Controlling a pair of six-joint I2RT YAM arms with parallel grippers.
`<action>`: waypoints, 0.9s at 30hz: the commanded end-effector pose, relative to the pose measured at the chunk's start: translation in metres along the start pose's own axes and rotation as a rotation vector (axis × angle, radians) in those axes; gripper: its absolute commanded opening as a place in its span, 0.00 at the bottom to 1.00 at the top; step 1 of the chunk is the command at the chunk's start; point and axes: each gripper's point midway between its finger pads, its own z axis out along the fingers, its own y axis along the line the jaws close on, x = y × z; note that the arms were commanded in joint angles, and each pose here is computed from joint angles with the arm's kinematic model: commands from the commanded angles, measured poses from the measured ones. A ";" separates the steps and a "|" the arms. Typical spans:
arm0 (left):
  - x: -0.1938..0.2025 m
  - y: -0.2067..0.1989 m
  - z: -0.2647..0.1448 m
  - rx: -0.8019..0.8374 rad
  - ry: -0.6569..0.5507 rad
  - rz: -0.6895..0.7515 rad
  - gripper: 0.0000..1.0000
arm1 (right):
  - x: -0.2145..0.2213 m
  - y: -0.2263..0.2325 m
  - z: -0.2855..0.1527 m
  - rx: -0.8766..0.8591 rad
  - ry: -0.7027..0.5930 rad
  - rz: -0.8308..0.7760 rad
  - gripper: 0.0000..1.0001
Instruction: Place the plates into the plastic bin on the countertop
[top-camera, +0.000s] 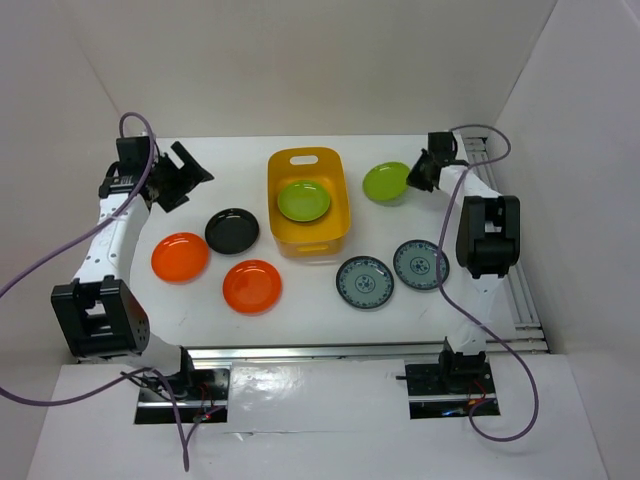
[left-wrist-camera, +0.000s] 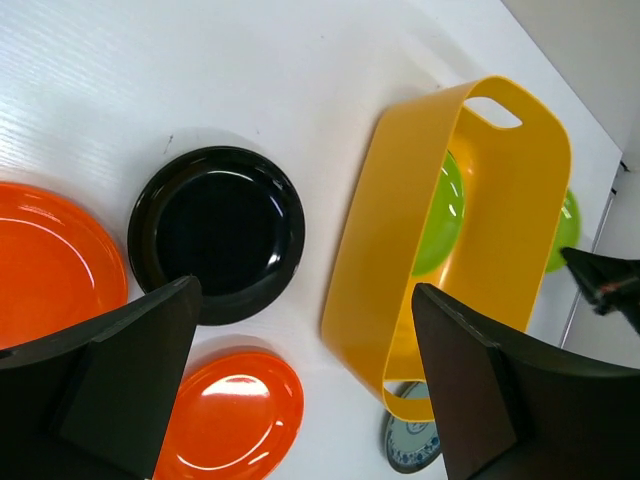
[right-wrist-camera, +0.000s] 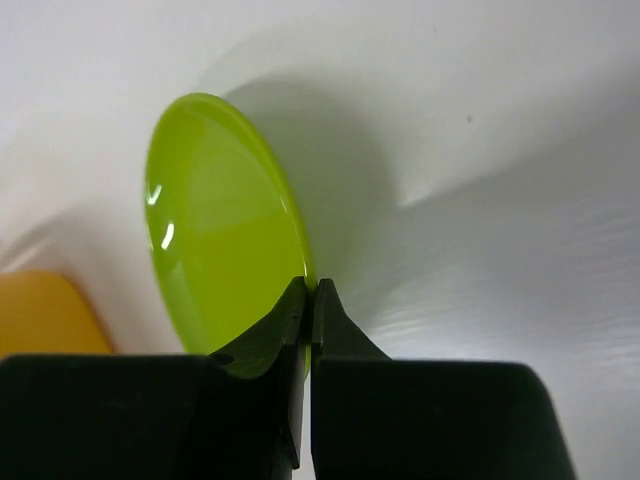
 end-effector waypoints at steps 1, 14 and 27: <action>-0.005 0.006 0.014 0.013 -0.004 -0.010 1.00 | -0.094 0.071 -0.086 -0.051 -0.302 -0.021 0.00; 0.005 0.065 0.098 -0.059 0.119 -0.004 1.00 | -0.022 0.224 -0.160 -0.241 -0.341 -0.294 0.00; 0.038 0.087 0.141 -0.116 0.174 0.049 0.97 | 0.072 0.259 -0.133 -0.250 -0.187 -0.430 0.00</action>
